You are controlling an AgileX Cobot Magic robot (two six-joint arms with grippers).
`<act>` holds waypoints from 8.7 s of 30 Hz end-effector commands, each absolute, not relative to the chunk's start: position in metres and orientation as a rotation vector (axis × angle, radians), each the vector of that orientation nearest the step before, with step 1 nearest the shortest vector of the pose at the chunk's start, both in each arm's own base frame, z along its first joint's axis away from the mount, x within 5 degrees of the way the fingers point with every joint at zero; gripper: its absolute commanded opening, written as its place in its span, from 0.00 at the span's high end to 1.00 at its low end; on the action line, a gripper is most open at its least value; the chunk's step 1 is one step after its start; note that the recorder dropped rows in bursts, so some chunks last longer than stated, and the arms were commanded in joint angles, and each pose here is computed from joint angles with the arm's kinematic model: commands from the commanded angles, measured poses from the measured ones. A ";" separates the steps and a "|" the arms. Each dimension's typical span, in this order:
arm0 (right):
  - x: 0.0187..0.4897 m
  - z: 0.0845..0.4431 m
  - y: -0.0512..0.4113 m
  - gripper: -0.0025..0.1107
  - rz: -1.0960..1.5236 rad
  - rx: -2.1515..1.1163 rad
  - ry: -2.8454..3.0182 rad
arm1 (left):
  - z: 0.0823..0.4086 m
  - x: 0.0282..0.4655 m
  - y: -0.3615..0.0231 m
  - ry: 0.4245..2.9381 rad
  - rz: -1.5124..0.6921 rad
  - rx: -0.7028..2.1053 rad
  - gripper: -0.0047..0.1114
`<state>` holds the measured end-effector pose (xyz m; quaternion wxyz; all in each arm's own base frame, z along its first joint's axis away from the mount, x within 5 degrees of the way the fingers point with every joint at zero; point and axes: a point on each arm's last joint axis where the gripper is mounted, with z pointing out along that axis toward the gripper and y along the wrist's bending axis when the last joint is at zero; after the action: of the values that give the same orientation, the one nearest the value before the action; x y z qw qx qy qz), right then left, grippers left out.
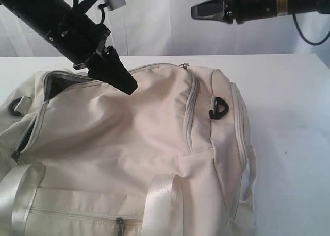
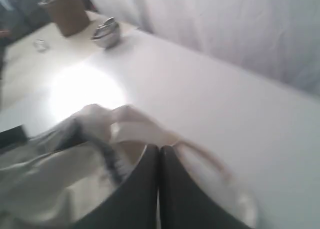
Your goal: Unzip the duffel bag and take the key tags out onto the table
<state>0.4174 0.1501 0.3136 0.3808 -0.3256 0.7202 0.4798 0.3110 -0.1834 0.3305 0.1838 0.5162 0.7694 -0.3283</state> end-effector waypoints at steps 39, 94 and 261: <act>0.429 0.264 0.181 0.29 1.102 -0.730 2.468 | 0.334 0.302 -0.184 2.164 -1.039 1.484 0.96; 0.399 0.304 0.166 0.98 0.947 -0.875 2.449 | 0.334 0.304 -0.185 2.167 -1.031 1.459 0.96; 0.272 0.266 0.160 0.56 0.848 -0.952 2.480 | 0.384 0.310 -0.262 1.901 -0.168 1.865 0.96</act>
<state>0.2666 0.1580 0.2749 0.1785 -0.3367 0.8740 0.3014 0.3210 -0.2669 0.3775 0.2539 0.6771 0.6891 -0.0483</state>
